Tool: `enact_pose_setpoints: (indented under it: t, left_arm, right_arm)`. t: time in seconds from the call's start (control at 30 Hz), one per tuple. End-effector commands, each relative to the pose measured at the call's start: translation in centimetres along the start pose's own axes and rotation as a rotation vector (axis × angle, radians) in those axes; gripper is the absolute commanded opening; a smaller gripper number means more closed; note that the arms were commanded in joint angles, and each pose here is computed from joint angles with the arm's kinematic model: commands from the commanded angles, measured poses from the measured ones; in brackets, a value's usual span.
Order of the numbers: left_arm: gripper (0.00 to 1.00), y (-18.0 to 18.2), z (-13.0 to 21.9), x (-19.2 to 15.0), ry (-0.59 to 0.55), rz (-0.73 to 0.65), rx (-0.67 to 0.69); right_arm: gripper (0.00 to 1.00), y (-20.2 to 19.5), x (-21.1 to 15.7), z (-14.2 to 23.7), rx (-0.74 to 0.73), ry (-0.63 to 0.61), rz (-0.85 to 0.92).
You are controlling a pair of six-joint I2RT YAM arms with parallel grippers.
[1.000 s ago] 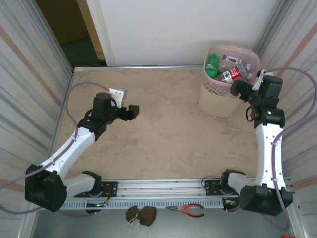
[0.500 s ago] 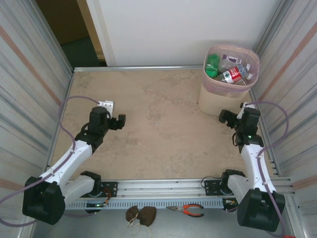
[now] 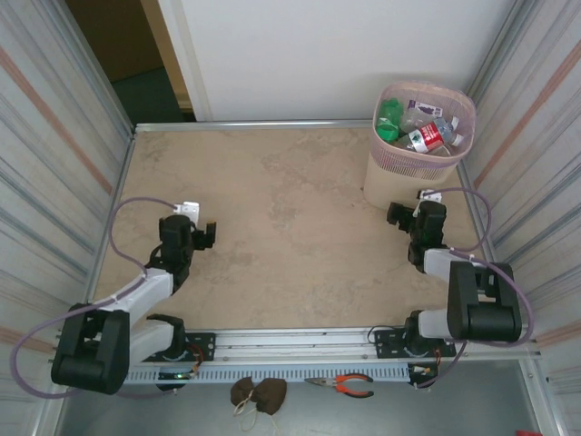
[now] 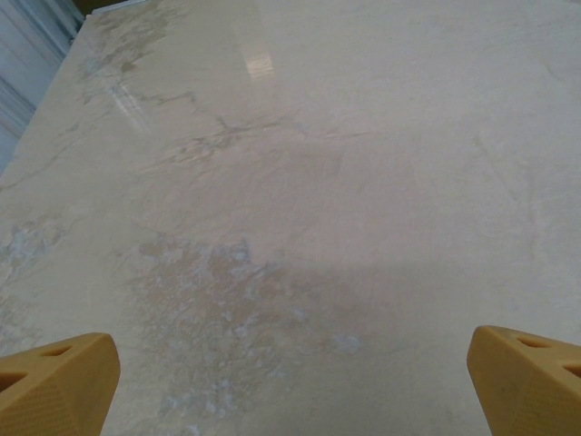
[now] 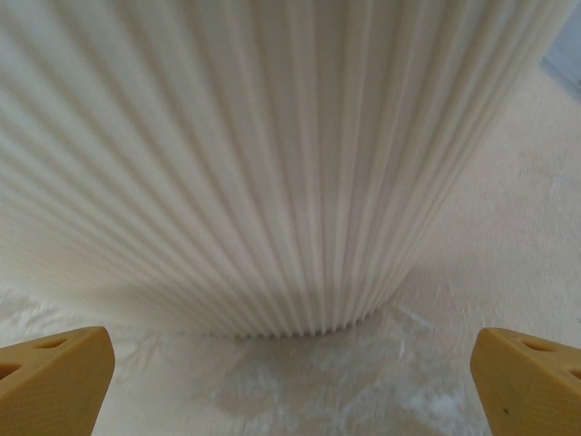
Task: Put the plastic bottles in the bin
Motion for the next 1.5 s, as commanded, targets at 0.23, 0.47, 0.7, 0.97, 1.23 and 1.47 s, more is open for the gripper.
enact_pose_setpoints:
  t: [0.23, 0.47, 0.7, 0.97, 1.23, 1.47]
  left_arm:
    - [0.98, 0.7, -2.7, 3.1, -0.266, 0.064, -0.195]
    - [0.97, 0.4, -5.5, 2.1, -0.194, 0.076, -0.251]
    - [0.99, 0.3, -6.0, 2.0, -0.165, 0.081, -0.261]
    - [0.99, 0.7, -6.1, 2.0, -0.155, 0.100, -0.219]
    - [0.99, 0.7, -6.1, 2.0, -0.157, 0.101, -0.220]
    - [0.99, 0.7, -6.1, 2.0, -0.155, 0.100, -0.221]
  right_arm:
    - [0.99, 0.6, -0.2, -1.5, 0.029, -0.119, 0.025]
    - [0.99, 1.3, -0.1, -2.2, 0.047, -0.085, 0.063]
    - [0.99, 1.4, 0.0, -2.2, 0.046, -0.087, 0.067]
    - [0.99, 1.4, 0.0, -2.2, 0.047, -0.084, 0.068]
    - [0.99, 1.4, -0.1, -2.2, 0.046, -0.083, 0.067]
    - [0.99, 1.4, 0.0, -2.2, 0.047, -0.085, 0.067]
Point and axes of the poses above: each hand's point on the last joint's axis, 136 mm out from that joint toward the fingers, its own z axis back along the fingers, its own y axis along the line the jaws close on, x = y × z, the point moved 8 cm from there along z, back along the fingers, and after that the axes turned 3 degrees about -z, right-handed, at the moved point
